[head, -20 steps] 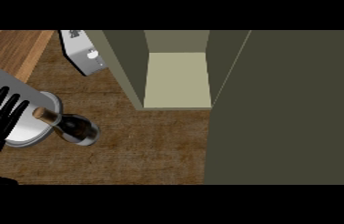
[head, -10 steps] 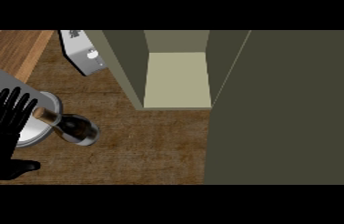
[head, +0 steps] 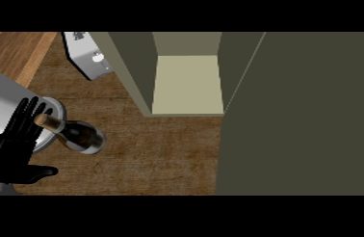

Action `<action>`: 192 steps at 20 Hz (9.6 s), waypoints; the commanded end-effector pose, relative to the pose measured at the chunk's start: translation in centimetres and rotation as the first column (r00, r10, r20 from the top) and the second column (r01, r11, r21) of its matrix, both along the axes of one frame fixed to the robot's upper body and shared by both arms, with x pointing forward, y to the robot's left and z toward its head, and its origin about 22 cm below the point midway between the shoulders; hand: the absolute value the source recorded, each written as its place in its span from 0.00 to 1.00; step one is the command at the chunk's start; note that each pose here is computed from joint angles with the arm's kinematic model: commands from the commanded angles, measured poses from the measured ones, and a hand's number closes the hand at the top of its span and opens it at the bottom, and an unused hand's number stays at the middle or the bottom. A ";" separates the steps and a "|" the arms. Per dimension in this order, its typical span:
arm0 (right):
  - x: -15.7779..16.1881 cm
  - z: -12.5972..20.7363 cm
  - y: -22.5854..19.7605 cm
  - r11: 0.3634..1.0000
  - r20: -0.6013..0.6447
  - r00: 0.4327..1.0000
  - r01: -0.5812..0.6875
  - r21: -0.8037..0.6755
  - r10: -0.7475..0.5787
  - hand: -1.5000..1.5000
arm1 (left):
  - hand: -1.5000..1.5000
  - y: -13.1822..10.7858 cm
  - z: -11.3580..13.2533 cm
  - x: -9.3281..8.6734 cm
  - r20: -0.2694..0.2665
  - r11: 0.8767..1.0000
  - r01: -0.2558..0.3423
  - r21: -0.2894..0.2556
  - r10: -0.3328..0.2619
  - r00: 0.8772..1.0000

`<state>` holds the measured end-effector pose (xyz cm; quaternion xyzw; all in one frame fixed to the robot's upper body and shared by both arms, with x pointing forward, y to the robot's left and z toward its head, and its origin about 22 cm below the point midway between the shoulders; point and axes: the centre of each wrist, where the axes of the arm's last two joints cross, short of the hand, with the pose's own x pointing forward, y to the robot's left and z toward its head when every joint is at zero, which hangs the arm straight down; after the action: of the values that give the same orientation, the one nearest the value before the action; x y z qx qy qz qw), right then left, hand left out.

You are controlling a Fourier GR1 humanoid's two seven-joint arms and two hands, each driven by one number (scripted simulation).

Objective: Pick up the wine, place it into the cabinet and close the cabinet

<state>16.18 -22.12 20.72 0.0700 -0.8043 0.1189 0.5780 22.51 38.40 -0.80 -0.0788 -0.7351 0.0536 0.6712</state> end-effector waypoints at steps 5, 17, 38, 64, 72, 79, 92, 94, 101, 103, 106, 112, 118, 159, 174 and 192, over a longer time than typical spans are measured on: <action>-4.2 0.6 -0.4 0.998 0.073 0.996 -0.062 0.033 0.059 0.00 | 0.00 -0.3 -2.5 1.6 0.017 0.999 0.042 -0.003 -0.042 0.999; -3.5 0.9 0.2 0.997 0.057 0.997 -0.056 0.045 0.053 0.00 | 0.00 0.0 -6.3 1.0 -0.014 0.998 0.057 -0.017 -0.058 0.998; -3.3 1.7 0.5 0.997 0.072 0.995 -0.072 0.034 0.069 0.00 | 0.00 -2.2 -10.3 2.5 -0.040 0.997 0.061 -0.056 -0.064 0.997; -2.4 1.3 -0.3 0.998 0.051 0.997 -0.050 0.031 0.049 0.00 | 1.00 -5.1 -10.2 0.3 0.083 0.997 -0.045 0.066 0.039 0.996; -2.8 1.1 -0.1 0.997 0.040 0.998 -0.057 0.052 0.055 0.00 | 1.00 -8.4 -7.1 -0.5 0.256 0.982 -0.136 0.128 0.100 0.962; -2.5 1.0 -0.1 0.998 0.039 0.998 -0.046 0.048 0.045 0.00 | 1.00 -8.9 -1.6 -2.0 0.282 0.999 -0.020 0.037 0.009 0.959; -3.4 -0.3 -1.1 0.996 0.043 0.998 -0.050 0.070 0.047 0.00 | 1.00 -17.8 7.5 -1.2 0.241 0.996 0.077 0.049 -0.087 0.967; -2.6 1.0 0.5 0.997 0.039 0.997 -0.064 0.045 0.063 0.00 | 1.00 -19.9 8.1 0.8 0.239 0.991 0.128 0.039 -0.133 0.962; -3.9 0.6 -0.6 0.996 0.037 0.998 -0.060 0.063 0.058 0.00 | 1.00 -24.4 12.0 0.4 0.267 0.990 0.142 -0.007 -0.135 0.954; -1.5 0.5 -0.5 0.998 0.038 0.998 -0.050 0.046 0.048 0.00 | 1.00 -26.8 11.5 1.2 0.260 0.991 0.133 -0.009 -0.126 0.957; -1.9 -0.1 0.1 0.996 0.034 0.998 -0.058 0.062 0.055 0.00 | 1.00 -29.2 12.5 0.7 0.250 0.991 0.133 -0.025 -0.122 0.960; -2.8 0.5 -0.5 0.996 0.033 0.997 -0.066 0.052 0.064 0.00 | 1.00 -31.5 13.8 2.4 0.260 0.995 0.102 0.008 -0.101 0.960; -2.3 0.1 -1.0 0.997 0.044 0.997 -0.072 0.036 0.071 0.00 | 1.00 -33.3 15.0 4.5 0.253 0.999 0.038 0.013 -0.040 0.967; -1.9 -0.3 -1.7 0.998 0.050 0.997 -0.062 0.016 0.061 0.00 | 1.00 -31.6 5.6 10.8 0.250 0.983 -0.151 0.108 0.120 0.961; -2.9 -0.9 -0.9 0.997 0.052 0.997 -0.060 0.058 0.057 0.00 | 1.00 -28.8 3.8 15.1 0.169 0.986 -0.142 0.083 0.126 0.977; -3.1 0.8 -0.5 0.994 0.055 0.993 -0.109 0.030 0.108 0.00 | 1.00 -28.6 4.3 19.4 0.283 0.947 -0.266 0.182 0.209 0.936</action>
<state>16.39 -22.33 19.75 0.0925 -0.8024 0.1267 0.5758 41.41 9.68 3.69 0.0632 -0.8152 0.0384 0.5744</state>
